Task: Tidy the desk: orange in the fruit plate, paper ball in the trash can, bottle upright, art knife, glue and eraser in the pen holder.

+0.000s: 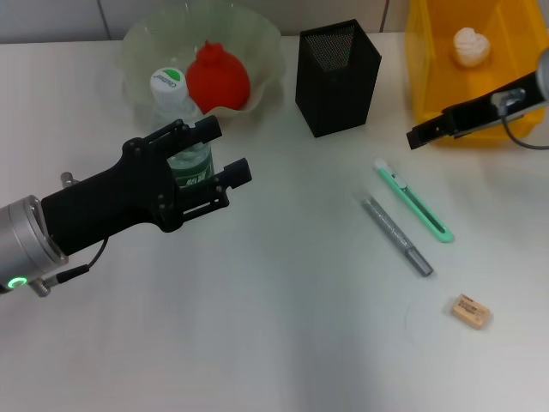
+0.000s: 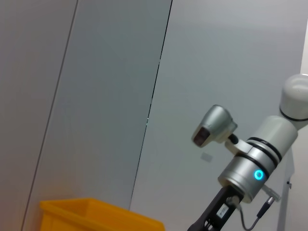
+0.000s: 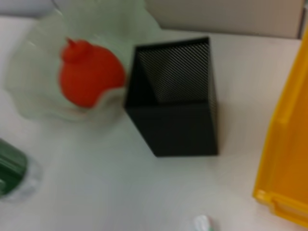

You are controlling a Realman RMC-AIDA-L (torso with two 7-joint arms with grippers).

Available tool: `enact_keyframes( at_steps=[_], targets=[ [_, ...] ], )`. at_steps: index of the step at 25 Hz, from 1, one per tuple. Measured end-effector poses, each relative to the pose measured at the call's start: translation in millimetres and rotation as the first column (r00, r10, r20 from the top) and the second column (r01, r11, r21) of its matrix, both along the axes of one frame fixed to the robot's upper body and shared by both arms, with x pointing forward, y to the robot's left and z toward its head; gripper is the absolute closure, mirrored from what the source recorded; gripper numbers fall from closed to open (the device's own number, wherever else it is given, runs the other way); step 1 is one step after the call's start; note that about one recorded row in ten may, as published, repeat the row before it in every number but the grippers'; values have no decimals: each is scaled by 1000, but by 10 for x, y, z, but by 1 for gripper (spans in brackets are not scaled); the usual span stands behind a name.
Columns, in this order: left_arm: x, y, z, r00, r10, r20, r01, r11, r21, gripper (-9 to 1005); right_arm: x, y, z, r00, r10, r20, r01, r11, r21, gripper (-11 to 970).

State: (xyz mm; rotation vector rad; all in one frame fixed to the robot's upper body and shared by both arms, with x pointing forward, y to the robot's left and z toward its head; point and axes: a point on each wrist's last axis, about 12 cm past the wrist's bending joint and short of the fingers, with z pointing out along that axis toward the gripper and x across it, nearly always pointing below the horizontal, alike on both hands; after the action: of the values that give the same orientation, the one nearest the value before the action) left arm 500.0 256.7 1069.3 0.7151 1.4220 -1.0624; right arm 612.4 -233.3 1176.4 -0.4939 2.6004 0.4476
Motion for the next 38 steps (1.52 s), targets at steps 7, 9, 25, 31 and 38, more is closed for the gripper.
enact_keyframes(
  at_steps=[7, 9, 25, 31, 38],
  targets=[
    [-5, 18, -10, 1000, 15, -2, -15, 1000, -3, 226, 159, 227, -178, 999, 36, -37, -38, 997, -60, 199],
    [3, 17, -12, 1000, 18, -3, -18, 1000, 0, 226, 200, 282, -202, 997, 54, -46, -58, 994, -94, 199],
    [107, -24, 21, 1000, 22, 7, -23, 1000, 19, 226, 368, 612, -411, 987, 141, -72, -154, 965, -214, 228],
    [125, -22, 30, 1000, 26, 9, -27, 999, 21, 226, 382, 706, -463, 984, 162, -73, -175, 956, -235, 258],
    [163, -38, 48, 1000, 26, 14, -27, 999, 26, 226, 376, 699, -508, 985, 154, -77, -168, 957, -236, 292]
  ],
)
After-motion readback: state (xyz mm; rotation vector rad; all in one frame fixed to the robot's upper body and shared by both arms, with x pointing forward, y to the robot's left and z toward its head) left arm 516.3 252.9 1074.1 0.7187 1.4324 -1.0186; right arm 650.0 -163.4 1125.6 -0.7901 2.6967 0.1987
